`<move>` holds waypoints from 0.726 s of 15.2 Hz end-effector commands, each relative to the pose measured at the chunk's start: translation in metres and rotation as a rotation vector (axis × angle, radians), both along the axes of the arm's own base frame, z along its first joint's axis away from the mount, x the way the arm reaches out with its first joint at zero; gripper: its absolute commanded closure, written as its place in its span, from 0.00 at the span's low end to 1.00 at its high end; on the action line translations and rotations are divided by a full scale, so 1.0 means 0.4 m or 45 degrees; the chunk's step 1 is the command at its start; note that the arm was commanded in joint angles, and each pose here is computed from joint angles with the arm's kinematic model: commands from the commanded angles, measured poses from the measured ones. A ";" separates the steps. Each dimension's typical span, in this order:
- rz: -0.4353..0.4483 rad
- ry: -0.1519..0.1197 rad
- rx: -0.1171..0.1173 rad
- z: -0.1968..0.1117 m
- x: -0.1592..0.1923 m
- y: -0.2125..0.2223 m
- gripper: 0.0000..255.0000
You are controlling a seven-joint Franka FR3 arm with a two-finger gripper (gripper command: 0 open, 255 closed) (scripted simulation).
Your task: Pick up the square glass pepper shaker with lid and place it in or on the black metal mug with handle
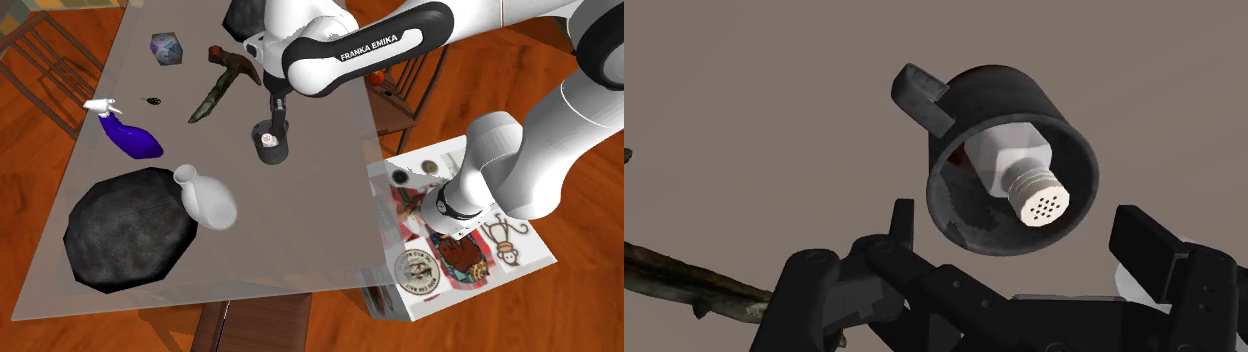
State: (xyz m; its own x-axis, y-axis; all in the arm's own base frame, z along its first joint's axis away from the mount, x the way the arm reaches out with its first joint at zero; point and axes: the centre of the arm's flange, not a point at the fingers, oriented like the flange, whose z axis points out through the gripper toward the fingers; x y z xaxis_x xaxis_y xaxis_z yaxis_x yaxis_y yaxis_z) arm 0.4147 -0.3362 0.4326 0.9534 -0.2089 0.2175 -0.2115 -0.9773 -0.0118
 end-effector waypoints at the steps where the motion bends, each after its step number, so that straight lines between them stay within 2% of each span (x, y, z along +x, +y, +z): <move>1: 0.000 0.000 0.000 0.000 0.000 0.000 0.00; 5: 0.000 0.000 0.000 0.122 -0.027 0.004 0.00; 11: 0.000 0.000 0.000 0.122 -0.027 0.004 0.00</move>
